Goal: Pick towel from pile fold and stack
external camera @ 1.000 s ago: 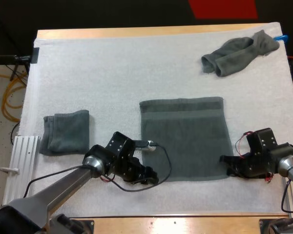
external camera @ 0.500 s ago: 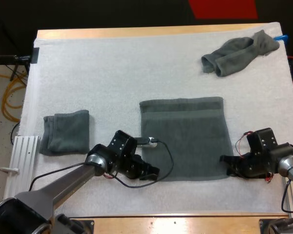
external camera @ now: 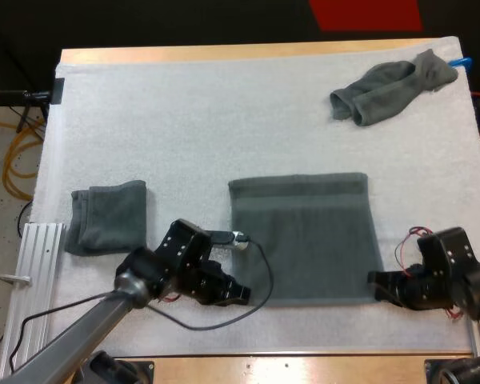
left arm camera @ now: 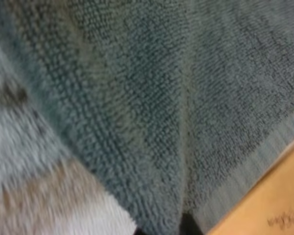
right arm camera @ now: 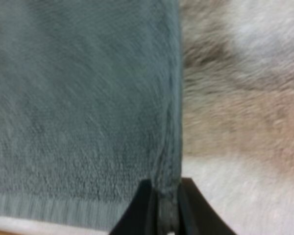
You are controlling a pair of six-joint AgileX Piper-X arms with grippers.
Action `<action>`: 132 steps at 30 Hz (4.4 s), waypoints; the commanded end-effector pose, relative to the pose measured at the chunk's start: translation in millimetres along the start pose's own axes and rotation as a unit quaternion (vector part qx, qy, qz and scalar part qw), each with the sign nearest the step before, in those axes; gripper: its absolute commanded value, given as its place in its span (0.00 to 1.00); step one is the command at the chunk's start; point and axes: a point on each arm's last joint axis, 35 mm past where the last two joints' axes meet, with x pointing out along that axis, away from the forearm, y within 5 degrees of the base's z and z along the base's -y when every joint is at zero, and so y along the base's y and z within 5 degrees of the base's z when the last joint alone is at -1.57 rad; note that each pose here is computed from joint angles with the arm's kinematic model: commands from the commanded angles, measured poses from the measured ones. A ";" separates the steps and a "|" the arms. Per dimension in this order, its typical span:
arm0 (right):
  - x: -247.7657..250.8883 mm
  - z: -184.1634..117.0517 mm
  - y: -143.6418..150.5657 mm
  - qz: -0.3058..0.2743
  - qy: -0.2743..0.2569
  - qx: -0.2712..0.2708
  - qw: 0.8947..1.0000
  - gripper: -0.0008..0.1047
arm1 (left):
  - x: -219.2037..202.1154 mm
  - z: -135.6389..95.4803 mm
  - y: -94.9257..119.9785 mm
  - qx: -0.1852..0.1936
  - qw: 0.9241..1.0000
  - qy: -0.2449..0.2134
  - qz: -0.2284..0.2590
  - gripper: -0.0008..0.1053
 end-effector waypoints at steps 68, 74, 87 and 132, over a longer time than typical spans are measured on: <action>31.2 161.7 -4.9 0.106 -0.354 0.009 0.929 0.77 | -23.1 139.7 44.9 0.006 0.950 -0.261 -0.173 0.56; -0.2 162.4 6.6 0.035 -0.359 -0.070 0.930 0.77 | -68.0 118.1 14.4 0.084 0.928 -0.348 -0.103 0.56; -72.3 120.8 26.7 -0.058 -0.395 -0.164 0.902 0.77 | -126.9 13.8 -12.3 0.151 0.917 -0.361 0.076 0.59; -56.7 144.0 21.5 -0.063 -0.246 -0.112 0.961 0.77 | -163.5 -55.1 -37.0 0.202 0.874 -0.443 0.015 0.68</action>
